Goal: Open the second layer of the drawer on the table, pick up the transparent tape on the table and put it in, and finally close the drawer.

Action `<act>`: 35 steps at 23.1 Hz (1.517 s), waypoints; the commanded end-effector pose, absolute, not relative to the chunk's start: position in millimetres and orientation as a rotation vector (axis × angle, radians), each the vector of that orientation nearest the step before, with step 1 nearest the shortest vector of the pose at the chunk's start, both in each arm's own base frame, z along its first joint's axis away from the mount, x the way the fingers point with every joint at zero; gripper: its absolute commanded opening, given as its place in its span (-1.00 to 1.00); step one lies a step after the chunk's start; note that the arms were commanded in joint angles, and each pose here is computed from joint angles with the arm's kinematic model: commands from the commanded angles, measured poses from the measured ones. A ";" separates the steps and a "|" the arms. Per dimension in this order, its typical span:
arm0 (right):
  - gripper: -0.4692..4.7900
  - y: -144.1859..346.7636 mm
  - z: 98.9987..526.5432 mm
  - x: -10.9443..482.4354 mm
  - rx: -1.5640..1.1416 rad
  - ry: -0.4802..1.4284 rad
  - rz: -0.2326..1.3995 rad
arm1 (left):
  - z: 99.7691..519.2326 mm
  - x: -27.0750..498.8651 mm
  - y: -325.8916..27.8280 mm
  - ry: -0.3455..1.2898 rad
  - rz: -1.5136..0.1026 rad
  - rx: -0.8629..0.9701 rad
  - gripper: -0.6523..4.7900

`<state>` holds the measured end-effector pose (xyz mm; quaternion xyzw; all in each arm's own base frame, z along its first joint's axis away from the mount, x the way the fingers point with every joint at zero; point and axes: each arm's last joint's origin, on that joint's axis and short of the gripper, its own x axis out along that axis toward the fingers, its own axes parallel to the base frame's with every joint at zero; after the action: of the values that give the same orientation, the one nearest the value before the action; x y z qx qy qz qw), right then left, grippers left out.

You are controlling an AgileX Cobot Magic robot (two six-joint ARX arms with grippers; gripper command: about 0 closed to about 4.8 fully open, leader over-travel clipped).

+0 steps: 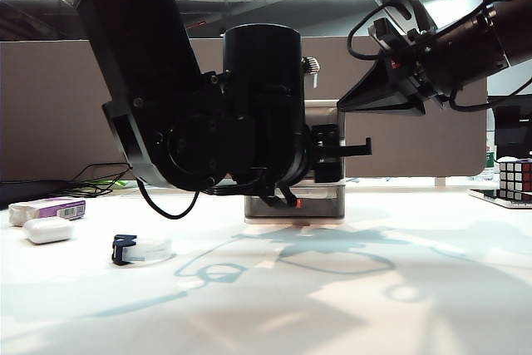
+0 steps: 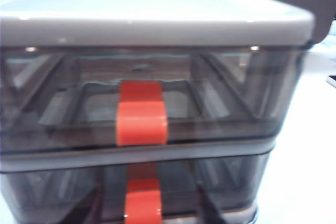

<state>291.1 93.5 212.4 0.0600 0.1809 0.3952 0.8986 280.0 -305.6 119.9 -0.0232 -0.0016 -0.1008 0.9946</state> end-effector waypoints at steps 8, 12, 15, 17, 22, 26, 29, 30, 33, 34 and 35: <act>-0.84 93.8 215.3 291.3 0.118 0.353 0.827 | 122.0 281.0 -304.5 -0.010 -0.189 -0.047 -0.03; -0.84 93.7 214.6 291.0 0.120 0.360 0.826 | 122.0 281.2 -304.3 -0.010 -0.188 -0.047 -0.37; -0.84 93.8 214.6 291.0 0.119 0.360 0.826 | 122.1 282.2 -303.5 -0.010 -0.185 -0.047 -0.37; -0.84 93.8 214.6 291.0 0.119 0.360 0.826 | 121.9 283.6 -302.2 -0.009 -0.181 -0.046 -0.37; -0.84 93.8 214.6 291.0 0.119 0.360 0.826 | 121.2 285.7 -300.3 -0.003 -0.174 -0.040 -0.59; -0.84 93.8 214.8 291.1 0.119 0.358 0.826 | 119.8 285.6 -300.4 0.008 -0.174 -0.032 -0.67; -0.84 93.8 216.1 291.6 0.116 0.344 0.825 | 119.3 285.6 -300.4 0.012 -0.174 -0.028 -0.78; -0.84 93.8 216.8 291.8 0.114 0.333 0.824 | 119.2 285.6 -300.4 0.012 -0.174 -0.028 -0.78; -0.84 94.6 221.6 295.0 0.102 0.258 0.826 | 118.8 285.6 -300.4 0.016 -0.174 -0.025 -0.78; -0.84 95.3 221.1 297.5 0.098 0.234 0.827 | 118.7 285.6 -300.4 0.017 -0.174 -0.024 -0.78; -0.84 95.6 219.8 298.7 0.098 0.229 0.828 | 118.7 285.6 -300.4 0.017 -0.174 -0.024 -0.78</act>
<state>296.6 94.8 218.1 0.0515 0.1282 0.3993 0.9064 284.3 -301.5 118.5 -0.0149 0.0059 -0.0904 0.9958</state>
